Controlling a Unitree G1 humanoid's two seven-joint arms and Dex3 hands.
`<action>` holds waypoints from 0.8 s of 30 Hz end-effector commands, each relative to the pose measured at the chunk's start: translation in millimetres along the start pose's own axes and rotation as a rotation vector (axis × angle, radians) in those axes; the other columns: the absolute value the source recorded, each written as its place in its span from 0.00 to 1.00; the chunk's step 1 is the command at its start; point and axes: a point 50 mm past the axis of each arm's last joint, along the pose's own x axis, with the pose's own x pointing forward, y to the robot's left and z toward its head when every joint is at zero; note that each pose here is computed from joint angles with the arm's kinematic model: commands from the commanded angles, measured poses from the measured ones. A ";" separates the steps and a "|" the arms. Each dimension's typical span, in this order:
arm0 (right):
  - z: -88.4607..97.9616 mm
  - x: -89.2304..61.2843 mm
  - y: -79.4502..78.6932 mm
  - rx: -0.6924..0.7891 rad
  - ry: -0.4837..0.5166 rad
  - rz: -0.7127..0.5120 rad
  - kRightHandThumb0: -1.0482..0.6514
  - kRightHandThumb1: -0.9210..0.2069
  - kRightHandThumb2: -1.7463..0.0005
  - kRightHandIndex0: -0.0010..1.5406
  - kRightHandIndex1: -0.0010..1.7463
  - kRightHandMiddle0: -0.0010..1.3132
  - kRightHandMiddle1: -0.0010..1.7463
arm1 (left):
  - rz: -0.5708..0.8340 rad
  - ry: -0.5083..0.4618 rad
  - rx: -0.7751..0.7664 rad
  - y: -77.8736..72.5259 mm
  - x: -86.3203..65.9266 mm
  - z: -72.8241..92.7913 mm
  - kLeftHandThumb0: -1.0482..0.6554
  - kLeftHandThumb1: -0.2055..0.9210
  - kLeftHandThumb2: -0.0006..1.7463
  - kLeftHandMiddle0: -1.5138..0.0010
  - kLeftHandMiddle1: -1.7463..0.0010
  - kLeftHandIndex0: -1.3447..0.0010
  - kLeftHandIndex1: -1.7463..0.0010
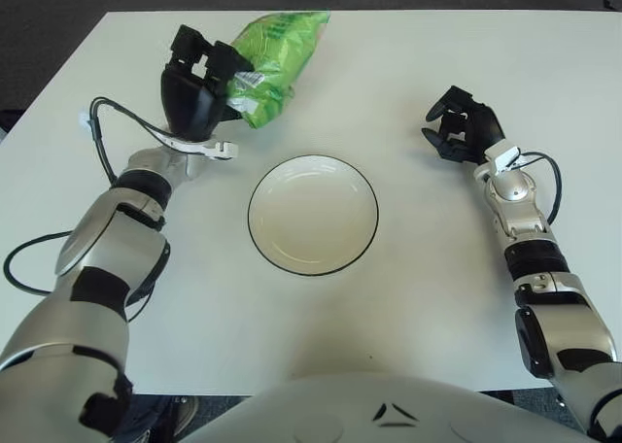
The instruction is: Put the snack into the plate.
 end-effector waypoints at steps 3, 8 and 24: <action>-55.9 -41.3 29.8 0.014 0.296 0.140 0.39 0.11 0.72 0.54 1.00 0.38 0.86 | 0.174 0.007 -0.153 16.1 7.9 5.2 0.86 0.59 0.64 0.67 0.00 0.52 0.00; -55.9 -41.1 29.5 0.014 0.297 0.142 0.39 0.11 0.72 0.54 1.00 0.38 0.86 | 0.257 -0.004 -0.200 24.8 11.0 9.4 0.86 0.58 0.65 0.67 0.00 0.47 0.00; -55.9 -40.4 29.4 0.011 0.298 0.149 0.39 0.10 0.74 0.53 1.00 0.38 0.85 | 0.293 -0.174 -0.281 39.8 11.5 25.5 0.87 0.57 0.66 0.66 0.00 0.43 0.00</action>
